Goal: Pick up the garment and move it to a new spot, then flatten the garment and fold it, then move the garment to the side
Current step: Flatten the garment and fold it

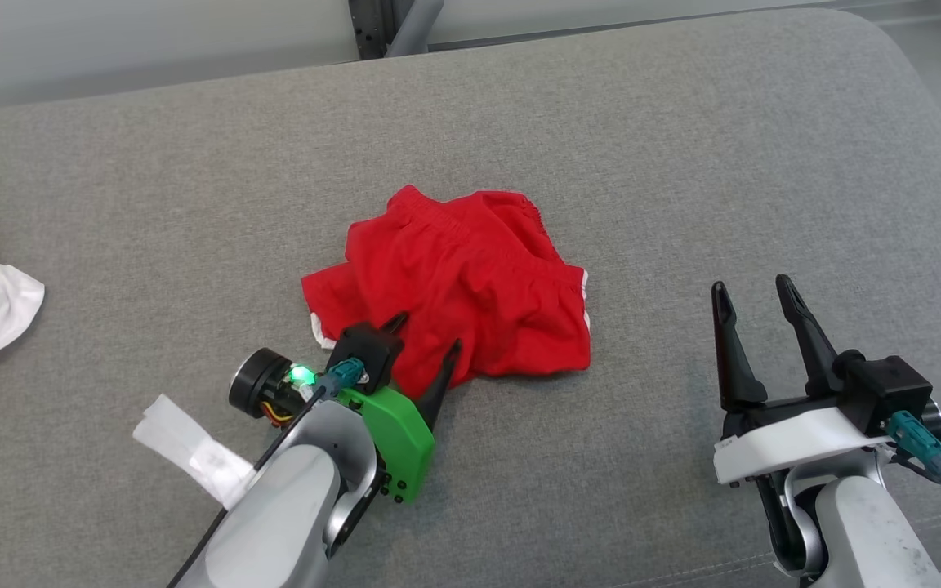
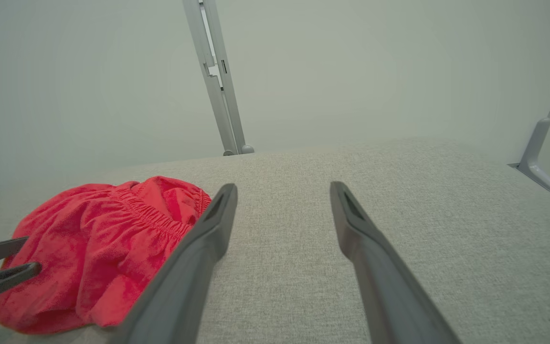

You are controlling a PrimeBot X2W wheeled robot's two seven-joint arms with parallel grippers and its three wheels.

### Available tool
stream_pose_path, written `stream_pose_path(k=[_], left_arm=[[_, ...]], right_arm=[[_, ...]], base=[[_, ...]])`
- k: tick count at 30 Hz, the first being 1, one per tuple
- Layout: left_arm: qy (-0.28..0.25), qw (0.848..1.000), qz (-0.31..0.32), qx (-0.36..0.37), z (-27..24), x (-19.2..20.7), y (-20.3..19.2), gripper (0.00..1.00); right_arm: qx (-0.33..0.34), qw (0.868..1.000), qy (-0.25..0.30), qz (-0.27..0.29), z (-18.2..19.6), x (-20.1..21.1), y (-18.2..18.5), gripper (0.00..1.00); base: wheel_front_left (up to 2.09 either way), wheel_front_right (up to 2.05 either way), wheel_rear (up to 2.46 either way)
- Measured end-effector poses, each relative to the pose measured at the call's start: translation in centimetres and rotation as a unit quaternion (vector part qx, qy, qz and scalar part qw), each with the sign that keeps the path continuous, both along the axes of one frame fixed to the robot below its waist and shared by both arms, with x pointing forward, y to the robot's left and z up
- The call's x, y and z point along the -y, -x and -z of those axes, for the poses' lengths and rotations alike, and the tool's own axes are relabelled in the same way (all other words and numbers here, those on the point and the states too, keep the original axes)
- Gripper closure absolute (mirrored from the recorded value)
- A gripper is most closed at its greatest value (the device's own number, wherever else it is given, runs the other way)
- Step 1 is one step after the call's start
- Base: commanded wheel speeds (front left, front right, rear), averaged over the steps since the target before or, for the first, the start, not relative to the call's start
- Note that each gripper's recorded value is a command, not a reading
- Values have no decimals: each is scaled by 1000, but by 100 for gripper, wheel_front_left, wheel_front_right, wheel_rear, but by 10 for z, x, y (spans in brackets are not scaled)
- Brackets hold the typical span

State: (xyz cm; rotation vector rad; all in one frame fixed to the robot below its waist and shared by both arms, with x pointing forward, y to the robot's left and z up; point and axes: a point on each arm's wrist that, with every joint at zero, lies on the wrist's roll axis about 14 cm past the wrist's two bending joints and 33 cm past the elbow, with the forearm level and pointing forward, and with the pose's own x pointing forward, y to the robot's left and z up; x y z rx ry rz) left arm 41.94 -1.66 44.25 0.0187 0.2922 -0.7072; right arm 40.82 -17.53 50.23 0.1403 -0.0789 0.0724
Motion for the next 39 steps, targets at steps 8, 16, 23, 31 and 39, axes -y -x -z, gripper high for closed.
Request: stream_pose_path(k=[8, 16, 23, 31, 39], left_arm=[[-22, 998, 26, -53, 24, 17, -3, 100], [38, 993, 108, 14, -45, 56, 13, 100], [95, 980, 145, 96, -123, 50, 27, 100], [78, 991, 89, 62, -113, 14, 11, 100], [39, 999, 22, -17, -26, -18, -29, 100]], right_arm=[[-11, 1000, -2, 21, 7, 14, 4, 0], [-9, 1000, -8, 20, 6, 13, 1, 0], [-8, 1000, -17, 11, 7, 6, -4, 0], [-12, 1000, -26, 6, 10, 2, -8, 0], [-14, 999, -29, 13, 12, 8, -12, 0]], base=[[0, 0, 0], [0, 0, 0], [0, 0, 0], [0, 0, 0], [0, 0, 0]])
